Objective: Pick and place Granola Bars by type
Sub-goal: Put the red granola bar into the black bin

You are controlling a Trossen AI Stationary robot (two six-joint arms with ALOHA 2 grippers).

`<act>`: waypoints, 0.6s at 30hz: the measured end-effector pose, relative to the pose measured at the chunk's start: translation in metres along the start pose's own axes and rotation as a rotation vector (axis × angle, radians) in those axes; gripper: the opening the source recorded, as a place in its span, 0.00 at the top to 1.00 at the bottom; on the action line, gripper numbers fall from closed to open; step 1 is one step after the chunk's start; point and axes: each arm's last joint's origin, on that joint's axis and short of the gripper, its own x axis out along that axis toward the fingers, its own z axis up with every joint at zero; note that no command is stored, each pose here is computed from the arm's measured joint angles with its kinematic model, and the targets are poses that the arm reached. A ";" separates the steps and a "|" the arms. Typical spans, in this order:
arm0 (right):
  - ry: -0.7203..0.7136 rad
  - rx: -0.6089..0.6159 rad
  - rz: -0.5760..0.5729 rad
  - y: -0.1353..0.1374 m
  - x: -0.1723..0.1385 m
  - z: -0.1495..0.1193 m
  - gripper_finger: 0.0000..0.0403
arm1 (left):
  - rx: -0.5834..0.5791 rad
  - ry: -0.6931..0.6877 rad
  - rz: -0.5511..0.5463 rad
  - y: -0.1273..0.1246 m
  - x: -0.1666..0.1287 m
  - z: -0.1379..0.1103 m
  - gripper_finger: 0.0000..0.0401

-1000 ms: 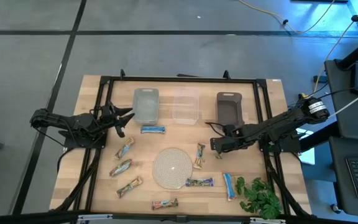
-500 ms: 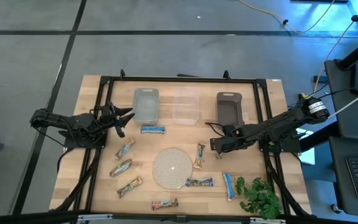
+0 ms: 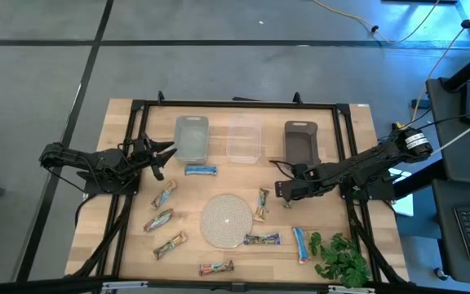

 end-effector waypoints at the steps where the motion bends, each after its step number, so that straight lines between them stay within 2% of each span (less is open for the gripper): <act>1: 0.000 0.000 0.000 0.000 0.000 0.000 0.32 | 0.000 0.000 0.000 0.000 0.000 0.000 0.66; 10: -0.010 -0.004 -0.045 0.000 0.010 -0.002 0.18 | -0.001 0.000 0.000 0.000 0.000 0.000 0.66; 18: -0.021 0.063 -0.115 -0.001 0.028 -0.005 0.16 | -0.001 0.000 0.000 0.000 0.000 0.000 0.66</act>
